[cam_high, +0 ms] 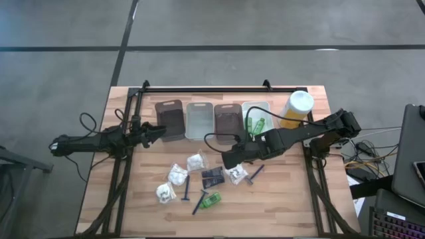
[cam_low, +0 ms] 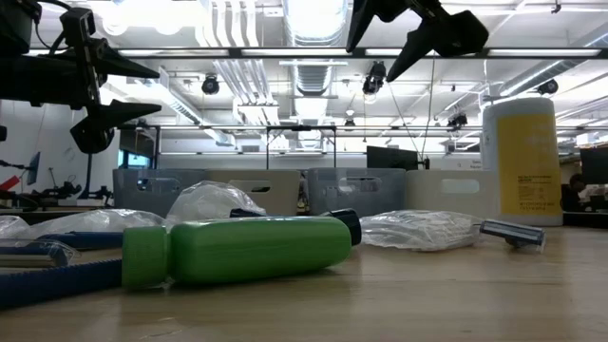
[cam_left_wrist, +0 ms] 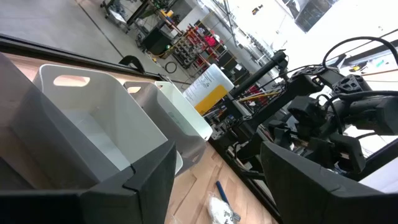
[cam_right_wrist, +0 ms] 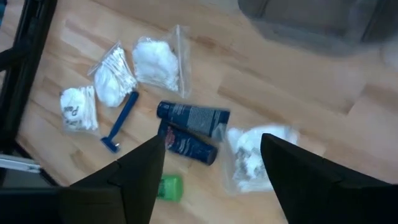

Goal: Pick & Place Travel size toiletries
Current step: Put the white cotton pack into the left black bin

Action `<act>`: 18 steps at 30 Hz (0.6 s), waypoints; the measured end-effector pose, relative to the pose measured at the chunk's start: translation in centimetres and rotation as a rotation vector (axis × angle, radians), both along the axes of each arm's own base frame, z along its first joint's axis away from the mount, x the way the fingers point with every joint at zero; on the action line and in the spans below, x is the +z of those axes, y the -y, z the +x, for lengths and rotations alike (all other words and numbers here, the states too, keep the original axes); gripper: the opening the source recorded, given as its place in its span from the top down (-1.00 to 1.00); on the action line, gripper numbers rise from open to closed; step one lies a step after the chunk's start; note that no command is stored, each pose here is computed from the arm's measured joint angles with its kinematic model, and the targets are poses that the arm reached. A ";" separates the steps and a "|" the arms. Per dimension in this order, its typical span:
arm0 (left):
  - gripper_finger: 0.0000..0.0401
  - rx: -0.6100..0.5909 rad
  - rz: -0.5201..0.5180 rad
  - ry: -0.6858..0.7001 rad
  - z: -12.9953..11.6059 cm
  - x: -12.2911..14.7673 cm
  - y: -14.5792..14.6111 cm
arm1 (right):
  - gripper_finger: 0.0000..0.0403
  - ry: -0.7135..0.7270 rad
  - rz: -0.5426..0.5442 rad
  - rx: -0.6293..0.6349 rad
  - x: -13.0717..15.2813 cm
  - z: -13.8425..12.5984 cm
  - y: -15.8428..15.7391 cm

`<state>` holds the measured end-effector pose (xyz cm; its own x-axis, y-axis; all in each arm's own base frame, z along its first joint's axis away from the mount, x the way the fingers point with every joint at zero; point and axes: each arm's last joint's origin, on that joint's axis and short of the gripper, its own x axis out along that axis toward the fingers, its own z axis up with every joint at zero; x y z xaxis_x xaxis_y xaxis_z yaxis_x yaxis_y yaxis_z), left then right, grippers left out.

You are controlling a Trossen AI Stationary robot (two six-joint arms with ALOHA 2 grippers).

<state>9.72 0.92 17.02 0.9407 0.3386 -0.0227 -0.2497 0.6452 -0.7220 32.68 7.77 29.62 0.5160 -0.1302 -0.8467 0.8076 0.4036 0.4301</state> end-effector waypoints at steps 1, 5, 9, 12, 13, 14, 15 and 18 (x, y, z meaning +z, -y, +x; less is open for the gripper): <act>-0.19 0.000 0.000 0.000 0.0 0.0 0.0 | -0.33 -0.001 -0.026 0.018 0.0 0.0 0.0; -0.19 0.000 0.000 0.000 0.0 0.0 0.0 | -0.40 -0.011 -0.077 0.086 0.0 0.0 0.1; -0.19 0.000 0.000 0.000 0.0 0.0 0.0 | -0.47 -0.014 -0.091 0.110 0.0 0.0 0.1; -0.19 0.000 0.000 0.000 0.0 0.0 0.0 | -0.52 -0.013 -0.089 0.105 0.0 0.0 0.1; -0.19 0.000 0.000 0.000 0.0 0.0 0.0 | -0.54 -0.013 -0.088 0.106 0.0 0.0 0.1; -0.19 0.000 0.000 0.000 0.0 0.0 0.0 | -0.55 -0.013 -0.090 0.108 0.0 0.0 0.1; -0.19 0.000 0.000 0.000 0.0 0.0 0.0 | -0.57 -0.013 -0.091 0.110 0.0 0.0 0.1; -0.19 0.000 0.000 0.000 0.0 0.0 0.0 | -0.62 -0.012 -0.090 0.109 0.0 0.0 0.1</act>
